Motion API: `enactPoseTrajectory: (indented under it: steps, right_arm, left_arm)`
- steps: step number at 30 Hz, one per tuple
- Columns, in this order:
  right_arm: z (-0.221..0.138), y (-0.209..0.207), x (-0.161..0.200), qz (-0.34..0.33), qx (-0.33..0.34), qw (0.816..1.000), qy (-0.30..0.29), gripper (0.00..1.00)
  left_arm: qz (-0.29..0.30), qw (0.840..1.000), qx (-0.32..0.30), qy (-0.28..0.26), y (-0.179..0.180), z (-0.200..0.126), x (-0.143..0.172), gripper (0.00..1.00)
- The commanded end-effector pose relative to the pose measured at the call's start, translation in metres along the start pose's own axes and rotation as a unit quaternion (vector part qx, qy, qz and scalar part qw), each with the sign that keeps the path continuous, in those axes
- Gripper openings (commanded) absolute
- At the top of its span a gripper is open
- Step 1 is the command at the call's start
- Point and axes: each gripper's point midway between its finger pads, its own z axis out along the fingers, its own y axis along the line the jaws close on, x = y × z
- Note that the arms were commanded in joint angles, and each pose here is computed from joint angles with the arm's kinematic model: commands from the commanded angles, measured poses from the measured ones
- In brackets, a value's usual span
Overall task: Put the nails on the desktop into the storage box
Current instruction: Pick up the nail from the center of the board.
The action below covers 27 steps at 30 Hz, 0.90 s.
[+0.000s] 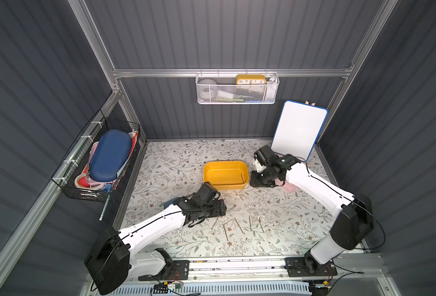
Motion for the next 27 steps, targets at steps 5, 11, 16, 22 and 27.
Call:
enactPoseTrajectory:
  steps: [5, 11, 16, 22, 27]
  right_arm:
    - [0.05, -0.029, 0.091, 0.002, 0.043, 0.995, 0.092, 0.34]
    - [0.063, -0.025, 0.116, -0.001, 0.046, 0.992, 0.115, 0.33]
    - [0.07, -0.031, 0.138, -0.001, 0.07, 0.989, 0.134, 0.31]
    - [0.072, -0.041, 0.158, -0.007, 0.104, 0.983, 0.148, 0.3]
    - [0.08, -0.049, 0.165, -0.002, 0.121, 0.981, 0.154, 0.27]
  left_arm:
    - [0.022, 1.0, 0.007, -0.013, -0.007, 0.005, -0.008, 0.87]
    - [0.022, 1.0, 0.004, -0.01, -0.005, 0.007, -0.006, 0.87]
    - [0.018, 1.0, 0.004, -0.009, -0.002, 0.007, -0.003, 0.87]
    - [0.014, 1.0, 0.002, -0.006, 0.001, 0.008, 0.0, 0.87]
    - [0.012, 1.0, 0.003, -0.006, 0.002, 0.009, 0.001, 0.87]
